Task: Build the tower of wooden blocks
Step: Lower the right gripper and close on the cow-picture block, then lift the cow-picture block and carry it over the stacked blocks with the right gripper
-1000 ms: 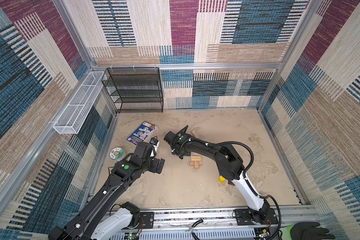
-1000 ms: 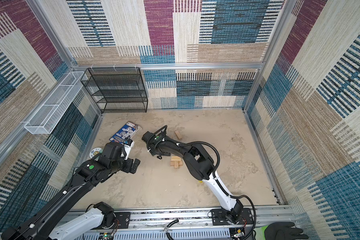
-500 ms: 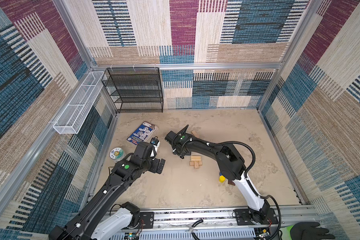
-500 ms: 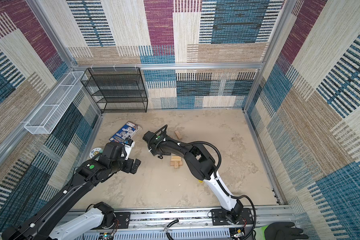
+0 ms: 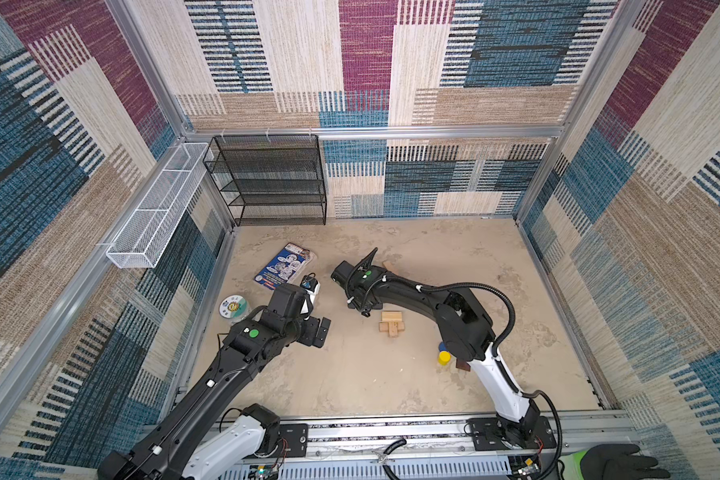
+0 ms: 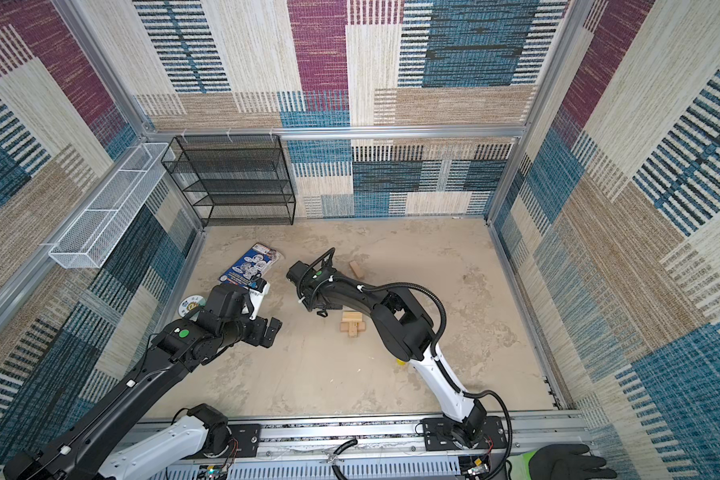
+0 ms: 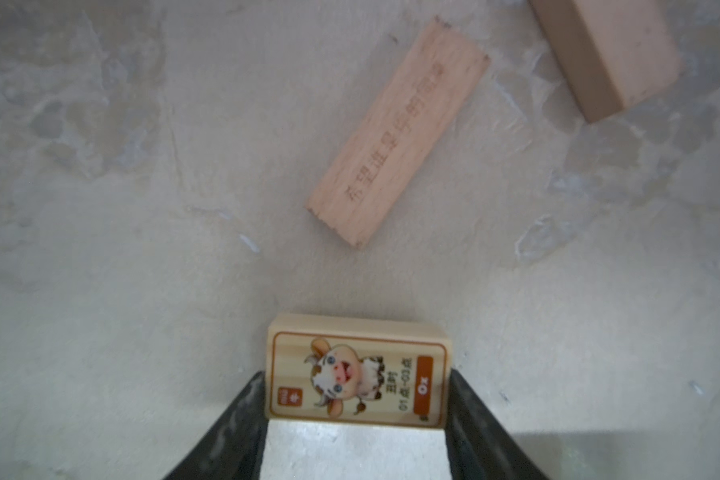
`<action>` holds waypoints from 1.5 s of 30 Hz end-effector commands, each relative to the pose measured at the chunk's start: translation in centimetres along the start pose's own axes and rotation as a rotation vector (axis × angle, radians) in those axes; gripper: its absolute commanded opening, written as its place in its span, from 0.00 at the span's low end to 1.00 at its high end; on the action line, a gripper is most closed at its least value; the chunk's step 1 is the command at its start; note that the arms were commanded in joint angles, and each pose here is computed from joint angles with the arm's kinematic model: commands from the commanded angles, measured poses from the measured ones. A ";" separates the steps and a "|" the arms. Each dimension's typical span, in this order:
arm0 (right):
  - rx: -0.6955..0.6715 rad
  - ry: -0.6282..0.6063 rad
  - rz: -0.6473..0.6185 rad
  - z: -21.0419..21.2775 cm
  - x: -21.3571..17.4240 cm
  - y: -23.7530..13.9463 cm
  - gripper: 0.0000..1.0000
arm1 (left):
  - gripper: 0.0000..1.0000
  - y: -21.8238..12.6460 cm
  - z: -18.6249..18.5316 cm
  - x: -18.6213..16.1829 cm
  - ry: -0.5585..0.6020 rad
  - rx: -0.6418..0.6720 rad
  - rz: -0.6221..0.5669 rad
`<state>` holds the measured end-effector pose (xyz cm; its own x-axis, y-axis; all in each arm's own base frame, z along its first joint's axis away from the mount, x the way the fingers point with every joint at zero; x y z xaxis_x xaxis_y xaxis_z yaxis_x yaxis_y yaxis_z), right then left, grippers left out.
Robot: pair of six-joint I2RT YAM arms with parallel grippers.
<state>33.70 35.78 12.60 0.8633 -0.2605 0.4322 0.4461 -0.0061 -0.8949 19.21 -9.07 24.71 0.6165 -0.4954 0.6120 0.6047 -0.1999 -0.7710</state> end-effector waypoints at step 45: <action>0.123 -0.037 0.101 -10.9 -6.5 -11.0 0.51 | 0.95 2.5 -4.0 -1.0 -0.391 -0.376 -0.095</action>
<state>20.19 26.31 18.55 0.9139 -0.2265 0.3368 0.3687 0.1163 -0.9223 17.75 -12.26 21.16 0.7618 -0.1395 0.6326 0.4772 -0.5395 -0.6937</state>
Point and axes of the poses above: each gripper's point midway between its finger pads, its own y axis out along the fingers, its own z axis along the line the jaws close on, x = y × z, the point moved 9 cm from there along -y, back along the fingers, and after that the axes turned 12 degrees about y, right-handed, at the moved point
